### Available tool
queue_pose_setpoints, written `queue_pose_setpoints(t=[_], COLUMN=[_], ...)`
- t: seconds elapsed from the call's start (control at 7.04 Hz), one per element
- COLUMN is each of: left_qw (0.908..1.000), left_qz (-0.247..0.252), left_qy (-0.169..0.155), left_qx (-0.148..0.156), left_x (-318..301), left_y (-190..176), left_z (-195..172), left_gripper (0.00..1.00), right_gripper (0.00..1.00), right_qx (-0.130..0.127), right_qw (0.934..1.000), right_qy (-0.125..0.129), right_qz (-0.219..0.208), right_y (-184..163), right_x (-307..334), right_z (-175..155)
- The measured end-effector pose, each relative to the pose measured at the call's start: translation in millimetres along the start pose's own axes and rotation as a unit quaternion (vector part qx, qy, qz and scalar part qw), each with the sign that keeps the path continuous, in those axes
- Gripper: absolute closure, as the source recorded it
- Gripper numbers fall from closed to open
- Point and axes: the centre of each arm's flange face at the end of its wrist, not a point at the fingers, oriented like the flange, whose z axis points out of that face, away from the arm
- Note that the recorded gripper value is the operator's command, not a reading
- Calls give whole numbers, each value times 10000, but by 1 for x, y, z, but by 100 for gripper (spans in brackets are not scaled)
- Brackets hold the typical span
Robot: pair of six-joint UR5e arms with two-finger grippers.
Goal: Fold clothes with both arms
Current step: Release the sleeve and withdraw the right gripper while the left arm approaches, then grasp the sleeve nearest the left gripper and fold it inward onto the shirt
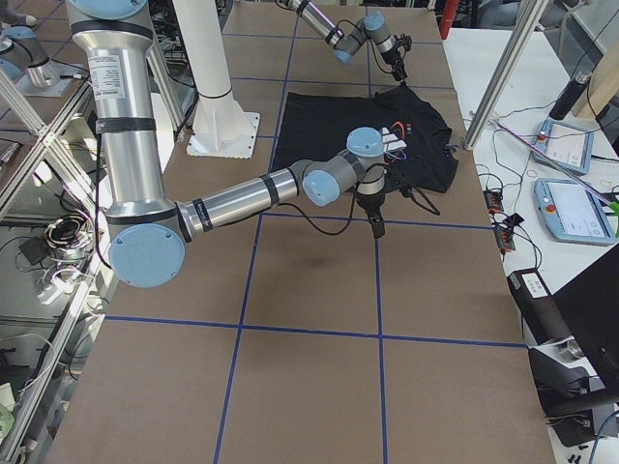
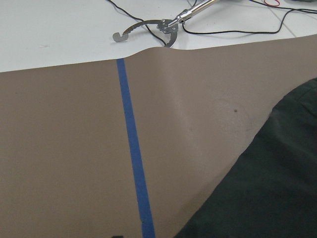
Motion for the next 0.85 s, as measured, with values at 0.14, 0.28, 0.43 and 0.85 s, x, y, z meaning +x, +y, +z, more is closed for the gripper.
queue_pose_setpoints(t=[0.14, 0.28, 0.43, 0.85], left_qw=[10000, 10000, 10000, 10000], left_qz=[-1, -1, -3, 4], left_qy=[-6, -14, -24, -19], left_qx=[-17, -29, -39, -62], left_x=[2, 3, 4, 5], left_y=[1, 0, 0, 2], left_z=[4, 7, 9, 11], left_gripper=[49, 57, 66, 100], right_gripper=[0, 0, 0, 0], right_qx=[2, 1, -2, 5], right_qw=[10000, 10000, 10000, 10000], right_qy=[1, 2, 4, -1], right_qz=[-1, 0, 1, 5], right_y=[0, 0, 0, -1], right_x=[0, 0, 1, -1], right_z=[0, 0, 0, 0])
